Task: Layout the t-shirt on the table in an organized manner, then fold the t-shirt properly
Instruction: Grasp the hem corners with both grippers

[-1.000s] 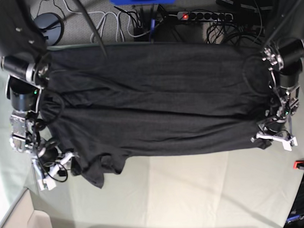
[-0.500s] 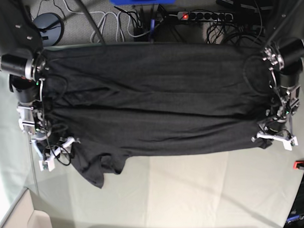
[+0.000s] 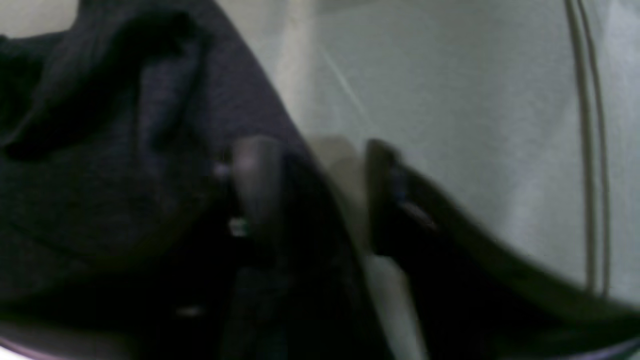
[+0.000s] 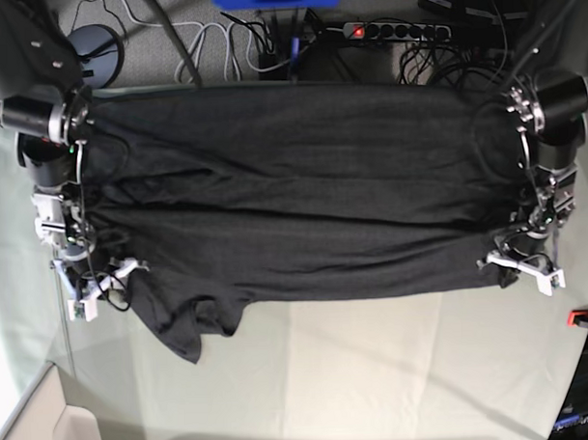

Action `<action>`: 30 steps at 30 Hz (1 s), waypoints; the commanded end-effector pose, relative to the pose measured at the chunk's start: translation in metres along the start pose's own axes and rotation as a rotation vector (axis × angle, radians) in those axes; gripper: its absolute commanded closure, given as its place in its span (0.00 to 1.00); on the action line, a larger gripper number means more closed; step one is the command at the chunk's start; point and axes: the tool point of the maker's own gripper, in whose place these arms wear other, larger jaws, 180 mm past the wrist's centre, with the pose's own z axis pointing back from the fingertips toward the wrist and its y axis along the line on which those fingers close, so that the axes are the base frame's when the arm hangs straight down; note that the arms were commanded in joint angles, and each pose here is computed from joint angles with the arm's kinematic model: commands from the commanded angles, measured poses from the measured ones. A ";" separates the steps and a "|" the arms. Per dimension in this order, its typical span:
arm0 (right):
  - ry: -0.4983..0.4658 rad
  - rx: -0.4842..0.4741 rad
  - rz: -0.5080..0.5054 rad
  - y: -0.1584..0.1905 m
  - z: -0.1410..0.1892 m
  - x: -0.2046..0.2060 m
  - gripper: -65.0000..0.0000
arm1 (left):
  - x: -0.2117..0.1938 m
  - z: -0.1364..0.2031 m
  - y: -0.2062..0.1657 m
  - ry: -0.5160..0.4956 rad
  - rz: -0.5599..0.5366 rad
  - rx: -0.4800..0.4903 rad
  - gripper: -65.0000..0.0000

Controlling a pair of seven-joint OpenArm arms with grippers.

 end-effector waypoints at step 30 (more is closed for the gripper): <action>-0.288 -0.041 0.124 -0.032 0.043 0.140 1.00 | 0.179 0.030 -0.051 -0.304 -0.171 -0.089 1.00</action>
